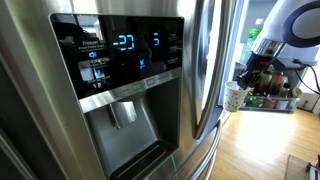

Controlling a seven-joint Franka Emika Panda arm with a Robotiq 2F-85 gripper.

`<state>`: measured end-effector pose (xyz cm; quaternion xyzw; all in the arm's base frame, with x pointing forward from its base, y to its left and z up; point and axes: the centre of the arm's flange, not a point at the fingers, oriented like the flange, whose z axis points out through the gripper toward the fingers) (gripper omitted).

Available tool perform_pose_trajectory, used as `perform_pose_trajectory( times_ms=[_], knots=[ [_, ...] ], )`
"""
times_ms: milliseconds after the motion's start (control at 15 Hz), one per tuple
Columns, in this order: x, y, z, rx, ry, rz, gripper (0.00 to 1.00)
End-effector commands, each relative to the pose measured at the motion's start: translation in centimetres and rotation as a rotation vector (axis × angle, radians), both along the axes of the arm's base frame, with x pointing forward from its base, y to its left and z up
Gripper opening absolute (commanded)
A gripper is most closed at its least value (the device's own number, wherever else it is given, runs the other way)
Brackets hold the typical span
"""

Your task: Put the cup into the fridge

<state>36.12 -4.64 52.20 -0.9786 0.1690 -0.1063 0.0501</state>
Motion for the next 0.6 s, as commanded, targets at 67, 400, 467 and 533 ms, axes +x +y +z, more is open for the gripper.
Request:
perform_pose_trajectory(
  times_ms=[67, 400, 467, 533],
  knots=[
    [0.0, 0.0, 0.0, 0.0, -0.001, 0.0, 0.01],
    [5.6, -3.2, 0.5, 0.016, 0.008, -0.17, 0.0],
    [7.1, -4.0, 0.9, 0.021, 0.013, -0.191, 0.0],
    [8.5, -4.7, 1.1, 0.027, 0.011, -0.214, 0.0]
  ],
)
